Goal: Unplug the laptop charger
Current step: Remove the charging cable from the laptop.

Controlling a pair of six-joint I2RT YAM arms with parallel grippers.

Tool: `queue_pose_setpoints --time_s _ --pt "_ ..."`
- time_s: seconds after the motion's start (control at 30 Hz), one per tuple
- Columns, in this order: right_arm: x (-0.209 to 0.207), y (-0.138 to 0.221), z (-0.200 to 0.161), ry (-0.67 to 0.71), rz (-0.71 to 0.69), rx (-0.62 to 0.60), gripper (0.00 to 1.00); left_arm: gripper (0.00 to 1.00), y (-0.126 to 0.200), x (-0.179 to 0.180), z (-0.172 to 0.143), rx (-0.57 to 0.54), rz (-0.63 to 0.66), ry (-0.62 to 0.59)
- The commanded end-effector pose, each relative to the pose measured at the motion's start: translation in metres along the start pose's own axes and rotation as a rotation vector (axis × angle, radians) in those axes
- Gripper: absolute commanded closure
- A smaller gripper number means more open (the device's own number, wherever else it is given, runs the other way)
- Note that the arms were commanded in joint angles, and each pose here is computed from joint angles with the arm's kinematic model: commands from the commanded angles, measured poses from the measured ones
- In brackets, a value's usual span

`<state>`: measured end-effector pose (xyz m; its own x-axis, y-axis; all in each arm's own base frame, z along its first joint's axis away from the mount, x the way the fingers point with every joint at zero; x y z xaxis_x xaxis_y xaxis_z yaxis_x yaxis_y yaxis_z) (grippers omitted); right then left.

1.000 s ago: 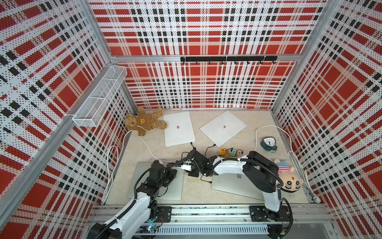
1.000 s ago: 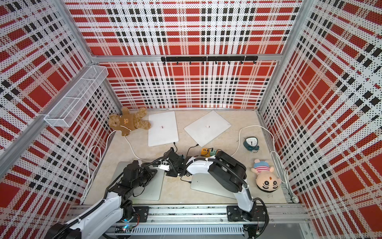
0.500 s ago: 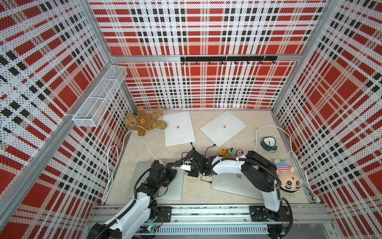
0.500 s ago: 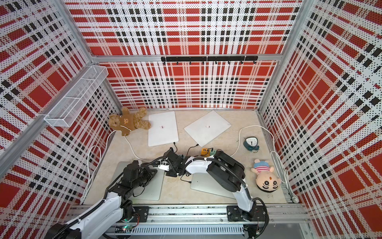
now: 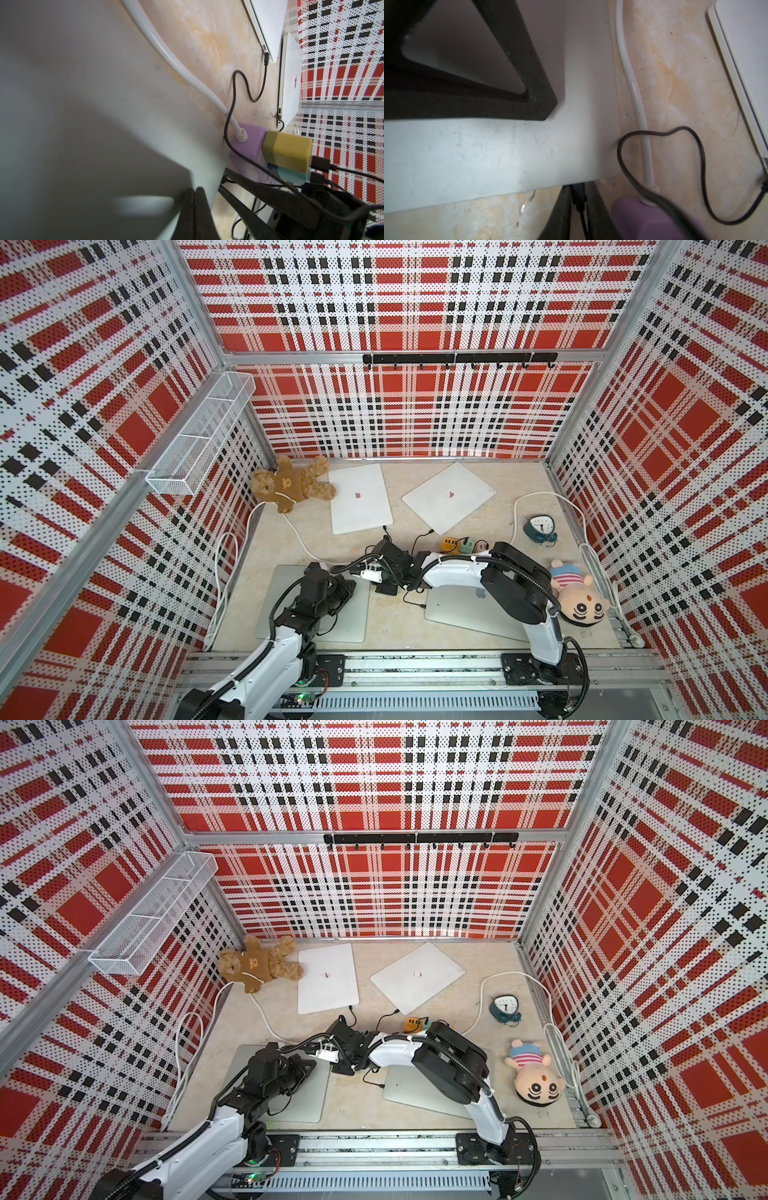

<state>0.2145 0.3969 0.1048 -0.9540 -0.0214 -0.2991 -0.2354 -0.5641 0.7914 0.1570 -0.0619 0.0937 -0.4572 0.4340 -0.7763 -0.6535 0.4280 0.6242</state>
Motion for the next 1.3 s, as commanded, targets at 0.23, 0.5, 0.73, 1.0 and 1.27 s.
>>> queue_pose_setpoints --time_s 0.23,0.5,0.73,1.0,1.27 --pt "0.005 -0.016 -0.010 -0.017 0.080 0.078 0.87 1.00 -0.001 0.014 -0.005 0.015 0.063 0.010" --pt "0.003 -0.016 -0.006 -0.025 0.084 0.068 0.91 1.00 -0.001 0.013 -0.005 0.014 0.061 0.007" --pt "-0.005 -0.012 0.001 0.009 0.075 0.069 0.97 1.00 0.000 0.013 -0.005 0.012 0.064 0.008" --pt "-0.014 -0.005 0.006 0.039 0.030 0.053 0.99 1.00 0.000 0.013 -0.005 0.012 0.060 0.006" --pt "-0.015 -0.005 0.006 0.002 0.044 0.026 1.00 1.00 0.000 0.013 -0.005 0.010 0.061 0.008"
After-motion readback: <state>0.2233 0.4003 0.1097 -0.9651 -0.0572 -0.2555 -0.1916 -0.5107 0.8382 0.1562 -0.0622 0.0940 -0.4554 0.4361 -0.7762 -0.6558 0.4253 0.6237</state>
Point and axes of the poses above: each gripper's point midway between its finger pads, its own y axis back along the fingers, its own x axis along the line the jaws close on, z = x × y, the point moved 10 cm from there along y, back along the fingers, and after that the axes turned 9 degrees about y, right-handed, at the moved point
